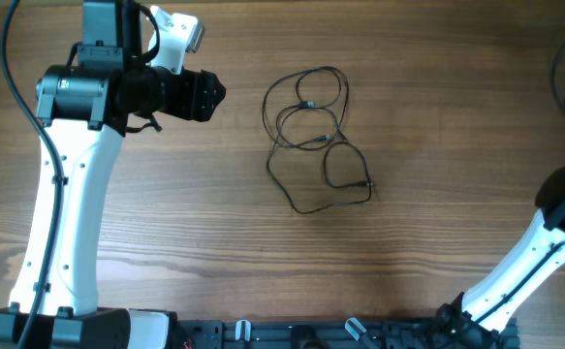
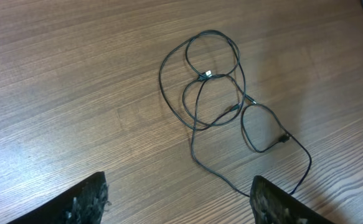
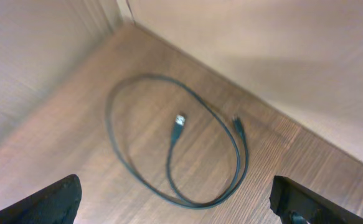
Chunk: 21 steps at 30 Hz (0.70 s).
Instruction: Untangle cables
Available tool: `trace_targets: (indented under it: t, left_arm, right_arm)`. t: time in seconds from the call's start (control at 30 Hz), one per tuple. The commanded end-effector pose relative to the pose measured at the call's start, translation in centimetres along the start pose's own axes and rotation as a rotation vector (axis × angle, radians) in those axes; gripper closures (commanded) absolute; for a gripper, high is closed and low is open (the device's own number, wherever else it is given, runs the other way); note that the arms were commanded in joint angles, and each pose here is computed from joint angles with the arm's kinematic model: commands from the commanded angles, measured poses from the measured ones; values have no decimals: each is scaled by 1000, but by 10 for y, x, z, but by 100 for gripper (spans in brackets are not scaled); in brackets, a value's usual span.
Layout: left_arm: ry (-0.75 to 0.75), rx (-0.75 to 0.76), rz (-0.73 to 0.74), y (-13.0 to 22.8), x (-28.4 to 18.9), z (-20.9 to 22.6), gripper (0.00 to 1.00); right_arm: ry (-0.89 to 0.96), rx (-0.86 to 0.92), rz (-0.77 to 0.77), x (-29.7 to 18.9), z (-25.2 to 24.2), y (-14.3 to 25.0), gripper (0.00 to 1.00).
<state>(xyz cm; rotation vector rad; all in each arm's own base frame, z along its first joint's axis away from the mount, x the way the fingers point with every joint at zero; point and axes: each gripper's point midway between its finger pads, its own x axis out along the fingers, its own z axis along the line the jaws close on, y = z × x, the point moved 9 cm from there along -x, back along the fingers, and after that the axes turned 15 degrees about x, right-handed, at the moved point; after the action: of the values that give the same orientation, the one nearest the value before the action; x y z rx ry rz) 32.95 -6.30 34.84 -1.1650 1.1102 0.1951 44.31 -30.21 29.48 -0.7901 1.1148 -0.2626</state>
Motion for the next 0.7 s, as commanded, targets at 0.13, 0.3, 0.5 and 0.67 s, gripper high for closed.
trace_targets:
  t: [0.13,0.3,0.5,0.67]
  left_arm:
    - [8,5,-37,-5,-10,-5,20]
    - [4,8,-44,-6,-10,-5,18]
    - [-6,17,-63,-9,-10,-3,18]
    - [-7,18,-64,-9,-10,-3,19]
  right_arm:
    - [-119,69,-84,-100,15,-23,1]
    - [-175,37,-21,-135,19,-12,1]
    - [-236,-60,106,-164,27,14,0]
    - [-277,-109,139,-197,34,29,0]
